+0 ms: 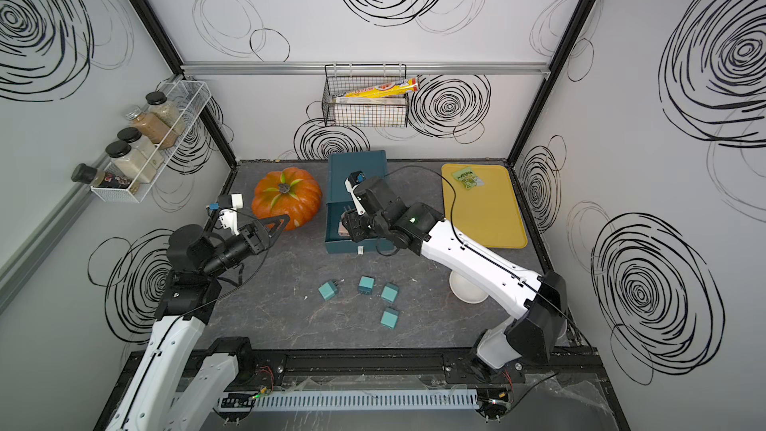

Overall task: Place the plugs into the drawer by color
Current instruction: Place the plug in the drawer.

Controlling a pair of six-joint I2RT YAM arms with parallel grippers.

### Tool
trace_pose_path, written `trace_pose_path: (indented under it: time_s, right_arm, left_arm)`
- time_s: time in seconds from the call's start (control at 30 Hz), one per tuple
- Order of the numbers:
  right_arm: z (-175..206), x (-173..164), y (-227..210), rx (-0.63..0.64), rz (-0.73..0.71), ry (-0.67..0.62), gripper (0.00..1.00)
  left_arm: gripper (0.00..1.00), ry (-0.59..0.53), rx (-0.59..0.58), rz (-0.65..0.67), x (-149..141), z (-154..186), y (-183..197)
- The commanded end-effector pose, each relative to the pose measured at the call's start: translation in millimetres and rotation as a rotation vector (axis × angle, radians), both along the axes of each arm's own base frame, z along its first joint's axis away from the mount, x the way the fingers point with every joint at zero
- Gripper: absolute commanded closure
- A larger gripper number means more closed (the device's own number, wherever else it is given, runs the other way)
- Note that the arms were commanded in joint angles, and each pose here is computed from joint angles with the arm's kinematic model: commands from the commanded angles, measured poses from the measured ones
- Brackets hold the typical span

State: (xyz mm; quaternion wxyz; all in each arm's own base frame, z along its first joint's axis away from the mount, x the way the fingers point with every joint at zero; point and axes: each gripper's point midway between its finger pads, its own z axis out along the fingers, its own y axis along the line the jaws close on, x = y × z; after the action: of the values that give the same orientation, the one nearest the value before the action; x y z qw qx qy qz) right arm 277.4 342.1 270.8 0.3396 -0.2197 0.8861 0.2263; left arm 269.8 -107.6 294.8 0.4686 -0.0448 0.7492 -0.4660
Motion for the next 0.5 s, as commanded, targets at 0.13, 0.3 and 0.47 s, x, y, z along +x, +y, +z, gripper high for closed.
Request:
trace_pose_path:
  time_s: [0.13, 0.3, 0.47]
  right_arm:
    - [-28, 11, 5, -0.122, -0.038, 0.087, 0.91]
    - [-44, 18, 10, -0.153, -0.042, 0.117, 0.9]
    - [-57, 31, 7, -0.198, -0.066, 0.134, 0.9]
  left_arm:
    - [0.18, -0.005, 0.043, -0.013, 10, -28, -13]
    - [0.17, -0.009, 0.048, -0.01, 6, -31, -22]
    - [0.17, 0.019, 0.066, -0.062, 5, -47, -51]
